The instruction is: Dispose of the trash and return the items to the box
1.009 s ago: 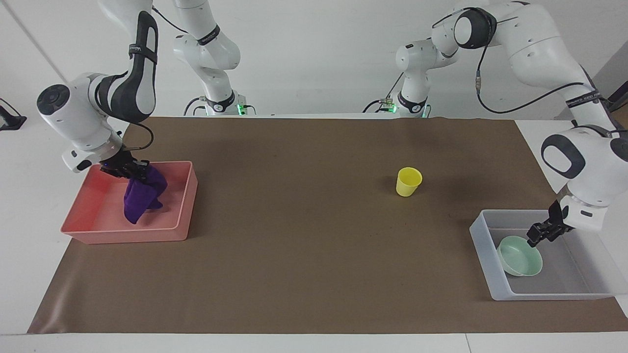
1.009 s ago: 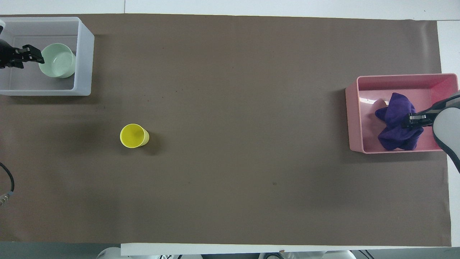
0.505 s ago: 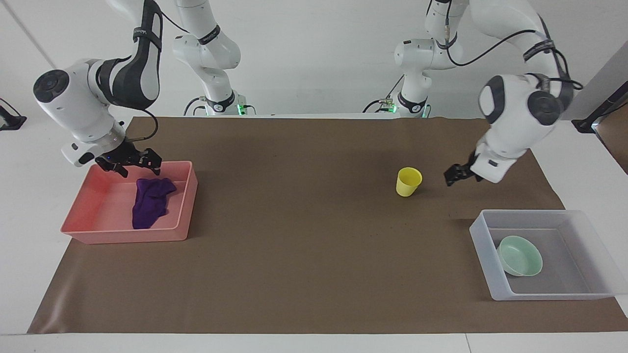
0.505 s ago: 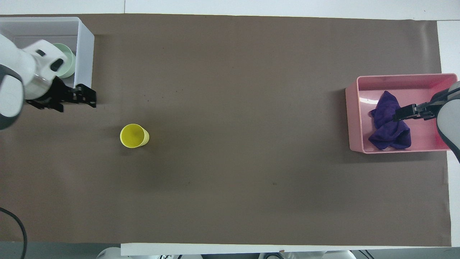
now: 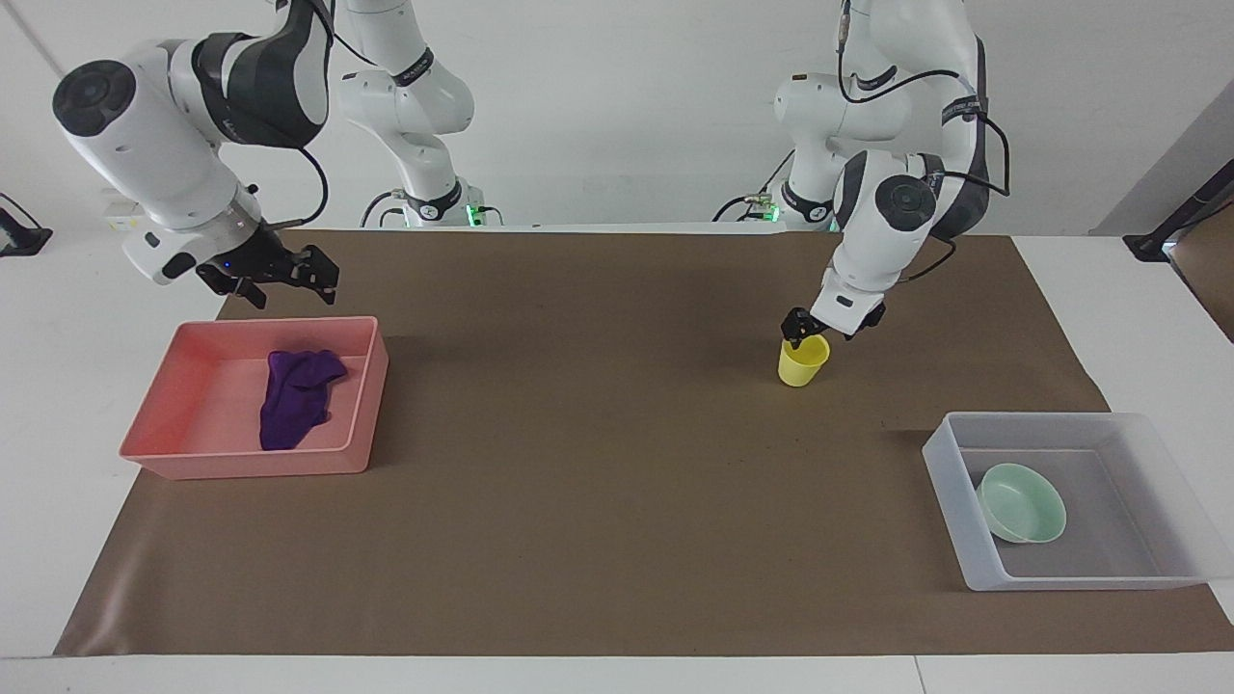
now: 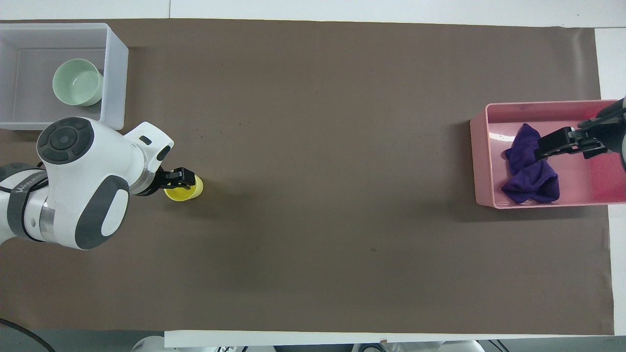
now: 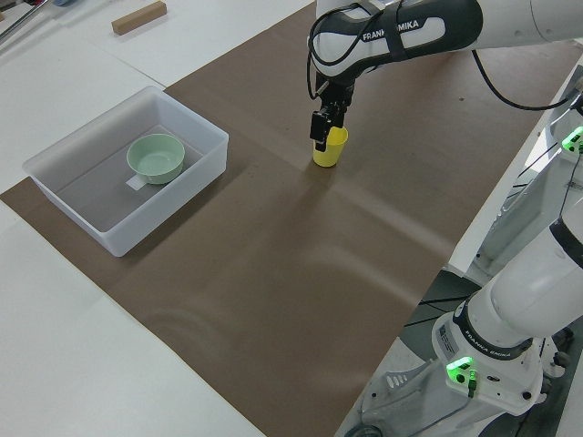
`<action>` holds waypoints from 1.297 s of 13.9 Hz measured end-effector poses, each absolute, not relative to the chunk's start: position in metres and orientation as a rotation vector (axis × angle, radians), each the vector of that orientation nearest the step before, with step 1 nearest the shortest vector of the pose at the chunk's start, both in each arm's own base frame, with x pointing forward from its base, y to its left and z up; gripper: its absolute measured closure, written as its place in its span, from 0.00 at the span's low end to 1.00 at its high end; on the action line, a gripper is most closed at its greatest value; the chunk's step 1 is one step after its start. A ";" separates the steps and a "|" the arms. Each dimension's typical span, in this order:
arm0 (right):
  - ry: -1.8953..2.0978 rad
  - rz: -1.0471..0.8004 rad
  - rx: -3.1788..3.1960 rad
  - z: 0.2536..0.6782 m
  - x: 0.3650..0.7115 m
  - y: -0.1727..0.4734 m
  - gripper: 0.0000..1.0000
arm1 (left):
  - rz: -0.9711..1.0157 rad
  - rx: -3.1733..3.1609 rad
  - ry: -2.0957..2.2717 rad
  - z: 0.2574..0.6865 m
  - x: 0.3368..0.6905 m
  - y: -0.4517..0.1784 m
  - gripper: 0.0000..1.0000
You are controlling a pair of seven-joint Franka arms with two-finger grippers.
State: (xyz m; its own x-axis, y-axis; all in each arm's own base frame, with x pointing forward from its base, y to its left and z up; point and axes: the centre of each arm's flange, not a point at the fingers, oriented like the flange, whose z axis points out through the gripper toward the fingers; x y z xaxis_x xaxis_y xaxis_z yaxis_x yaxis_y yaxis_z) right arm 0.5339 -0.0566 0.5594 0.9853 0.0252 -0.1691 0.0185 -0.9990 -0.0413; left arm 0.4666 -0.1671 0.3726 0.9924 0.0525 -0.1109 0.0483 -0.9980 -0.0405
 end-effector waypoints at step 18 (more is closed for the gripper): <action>-0.025 0.407 -3.062 0.617 0.476 -0.055 0.00 | -0.111 -3.149 -0.328 0.478 0.534 -0.097 0.95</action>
State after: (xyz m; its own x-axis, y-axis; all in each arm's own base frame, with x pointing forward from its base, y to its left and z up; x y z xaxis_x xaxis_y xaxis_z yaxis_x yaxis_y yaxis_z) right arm 0.4765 -0.0548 0.6167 0.9652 0.0229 -0.2604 0.0091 -0.9985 -0.0541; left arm 0.5341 -0.0970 0.4782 0.9761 0.2068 0.0667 0.2050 -0.9782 0.0330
